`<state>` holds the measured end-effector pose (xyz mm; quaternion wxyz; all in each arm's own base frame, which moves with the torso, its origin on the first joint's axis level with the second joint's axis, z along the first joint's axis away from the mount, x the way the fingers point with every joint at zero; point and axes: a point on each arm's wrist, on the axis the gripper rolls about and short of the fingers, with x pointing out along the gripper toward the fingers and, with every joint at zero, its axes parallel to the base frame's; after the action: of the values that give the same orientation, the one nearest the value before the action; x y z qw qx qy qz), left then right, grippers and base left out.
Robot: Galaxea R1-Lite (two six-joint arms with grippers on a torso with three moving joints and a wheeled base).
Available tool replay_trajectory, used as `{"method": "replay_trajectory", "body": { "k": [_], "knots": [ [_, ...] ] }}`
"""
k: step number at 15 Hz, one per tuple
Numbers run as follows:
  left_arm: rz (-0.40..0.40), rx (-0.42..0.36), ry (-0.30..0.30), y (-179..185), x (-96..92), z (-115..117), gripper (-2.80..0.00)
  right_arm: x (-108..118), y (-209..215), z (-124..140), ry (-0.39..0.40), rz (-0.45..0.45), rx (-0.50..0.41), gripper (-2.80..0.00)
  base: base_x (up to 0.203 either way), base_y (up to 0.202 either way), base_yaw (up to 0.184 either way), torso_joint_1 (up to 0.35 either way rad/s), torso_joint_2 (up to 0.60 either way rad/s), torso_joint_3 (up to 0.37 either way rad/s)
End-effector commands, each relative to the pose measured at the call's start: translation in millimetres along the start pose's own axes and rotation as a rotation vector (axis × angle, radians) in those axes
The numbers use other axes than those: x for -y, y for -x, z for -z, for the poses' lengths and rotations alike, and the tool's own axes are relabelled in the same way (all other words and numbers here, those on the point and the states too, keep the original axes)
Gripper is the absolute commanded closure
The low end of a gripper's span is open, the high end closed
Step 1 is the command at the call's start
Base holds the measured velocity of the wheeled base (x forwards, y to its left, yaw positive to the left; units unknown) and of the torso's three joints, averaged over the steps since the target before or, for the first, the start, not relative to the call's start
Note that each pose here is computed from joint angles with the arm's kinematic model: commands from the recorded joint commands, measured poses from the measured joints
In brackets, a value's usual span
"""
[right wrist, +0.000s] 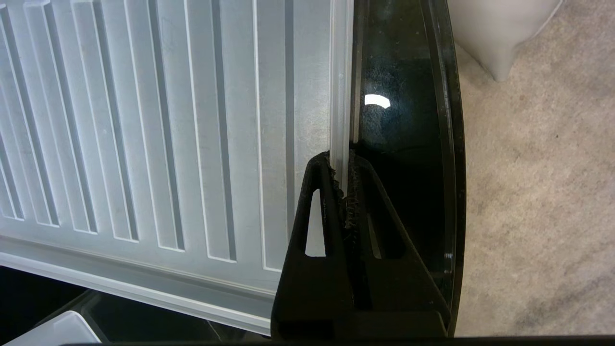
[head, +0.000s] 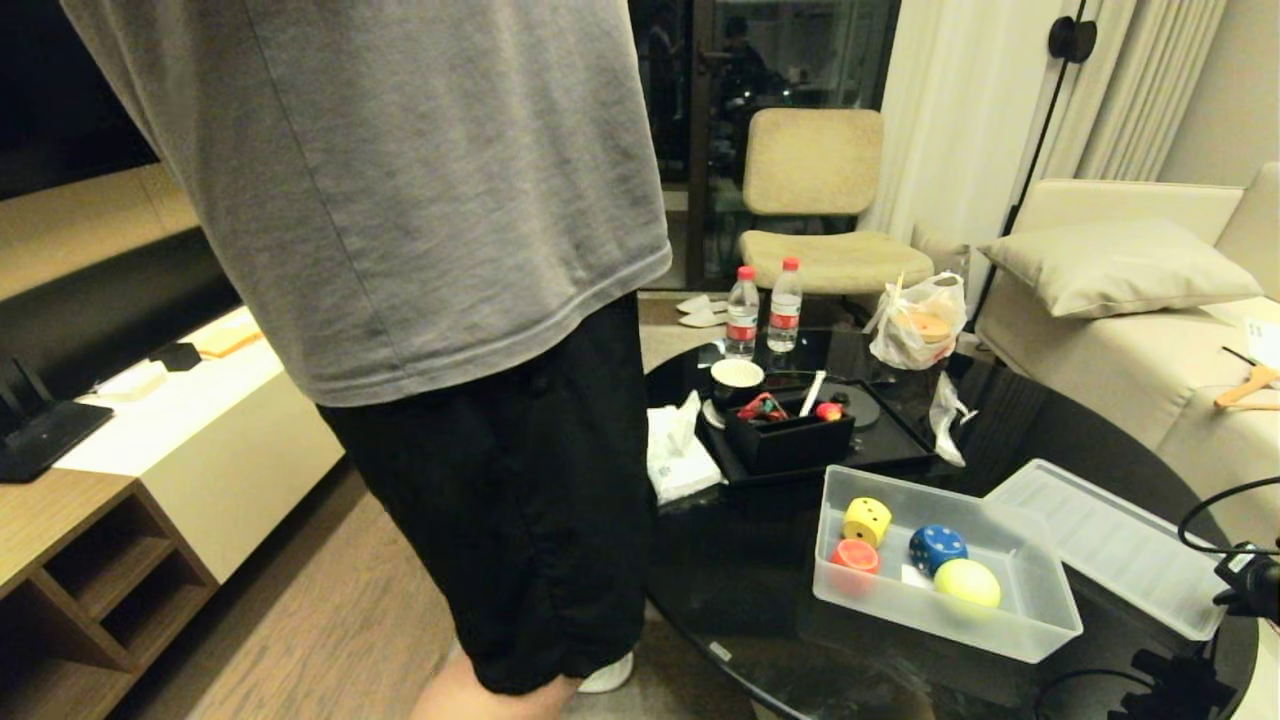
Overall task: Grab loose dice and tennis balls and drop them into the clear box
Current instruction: Open the lid, then find toys out of the box
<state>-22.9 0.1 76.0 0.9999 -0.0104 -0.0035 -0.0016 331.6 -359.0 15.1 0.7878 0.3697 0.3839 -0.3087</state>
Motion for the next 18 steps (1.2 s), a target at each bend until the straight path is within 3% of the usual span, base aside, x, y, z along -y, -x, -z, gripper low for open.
{"method": "replay_trajectory", "body": {
  "k": [1,4,5,11,18],
  "knots": [
    [0.000,-0.004,0.001,-0.3,0.0,0.7,0.00,-0.4,0.2,-0.2,-0.001,-0.002,0.000,0.00,0.000,0.000,0.000,0.000,0.00,0.000],
    [0.000,-0.004,0.001,-0.3,0.0,0.8,0.00,-0.3,0.5,0.3,-0.004,-0.001,-0.003,0.00,0.000,0.000,0.000,0.000,0.00,0.000],
    [0.000,-0.004,0.001,-0.3,0.0,0.8,0.00,-0.7,1.6,-0.1,-0.003,-0.002,-0.001,-2.80,0.000,0.000,0.000,0.000,0.00,0.000],
    [0.000,-0.002,0.001,-0.2,0.0,0.4,0.00,-5.0,14.8,-4.8,0.001,-0.009,0.015,-2.80,0.000,0.000,0.000,0.000,0.00,0.000],
    [0.000,-0.004,0.001,-0.3,0.0,0.8,0.00,-25.6,72.1,-20.6,0.021,-0.053,0.115,-2.80,0.000,0.000,0.000,0.000,0.00,0.000]
  ]
}}
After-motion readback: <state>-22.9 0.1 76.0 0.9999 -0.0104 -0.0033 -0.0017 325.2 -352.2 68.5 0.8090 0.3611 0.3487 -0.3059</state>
